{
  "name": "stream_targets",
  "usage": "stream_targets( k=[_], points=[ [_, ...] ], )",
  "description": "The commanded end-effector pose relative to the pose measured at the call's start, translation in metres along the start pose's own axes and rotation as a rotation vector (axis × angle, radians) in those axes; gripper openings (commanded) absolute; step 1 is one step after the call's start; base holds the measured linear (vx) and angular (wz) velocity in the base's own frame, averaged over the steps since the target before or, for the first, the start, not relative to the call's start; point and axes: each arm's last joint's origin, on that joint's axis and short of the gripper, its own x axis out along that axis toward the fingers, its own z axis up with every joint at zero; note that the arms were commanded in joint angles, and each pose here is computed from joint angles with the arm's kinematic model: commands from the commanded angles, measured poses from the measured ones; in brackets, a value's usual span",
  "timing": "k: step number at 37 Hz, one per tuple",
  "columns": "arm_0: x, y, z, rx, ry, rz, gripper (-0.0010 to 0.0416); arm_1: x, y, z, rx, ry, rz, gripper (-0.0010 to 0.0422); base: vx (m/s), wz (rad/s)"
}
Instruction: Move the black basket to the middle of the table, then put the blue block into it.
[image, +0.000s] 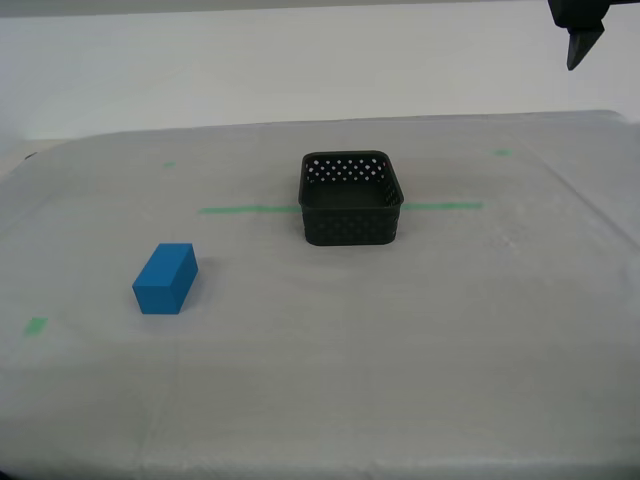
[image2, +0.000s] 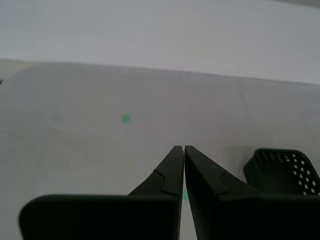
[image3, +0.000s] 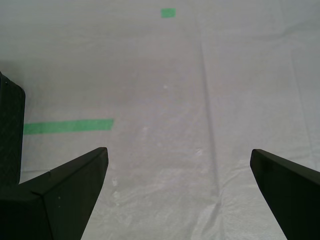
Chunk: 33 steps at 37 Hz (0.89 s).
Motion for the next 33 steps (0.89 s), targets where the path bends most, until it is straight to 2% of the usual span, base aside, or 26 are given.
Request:
stream_targets(
  k=[1,13,24,33],
  points=[
    [0.000,0.000,0.000,0.002,-0.001,-0.003,0.0399,-0.005,-0.004,0.000,-0.041,0.075,0.002,0.0000,0.000,0.000],
    [0.000,0.000,0.000,0.002,-0.001,-0.003,0.0399,-0.020,-0.018,-0.001,-0.114,0.276,0.012,0.0000,0.000,0.000],
    [0.000,0.000,0.000,0.002,-0.002,-0.003,0.0399,-0.011,-0.031,0.001,-0.091,0.504,0.035,0.0000,0.000,0.000],
    [0.000,0.000,0.000,0.002,-0.002,-0.003,0.0398,0.001,-0.047,0.002,-0.080,0.621,0.039,0.0000,0.000,0.000]
  ],
)
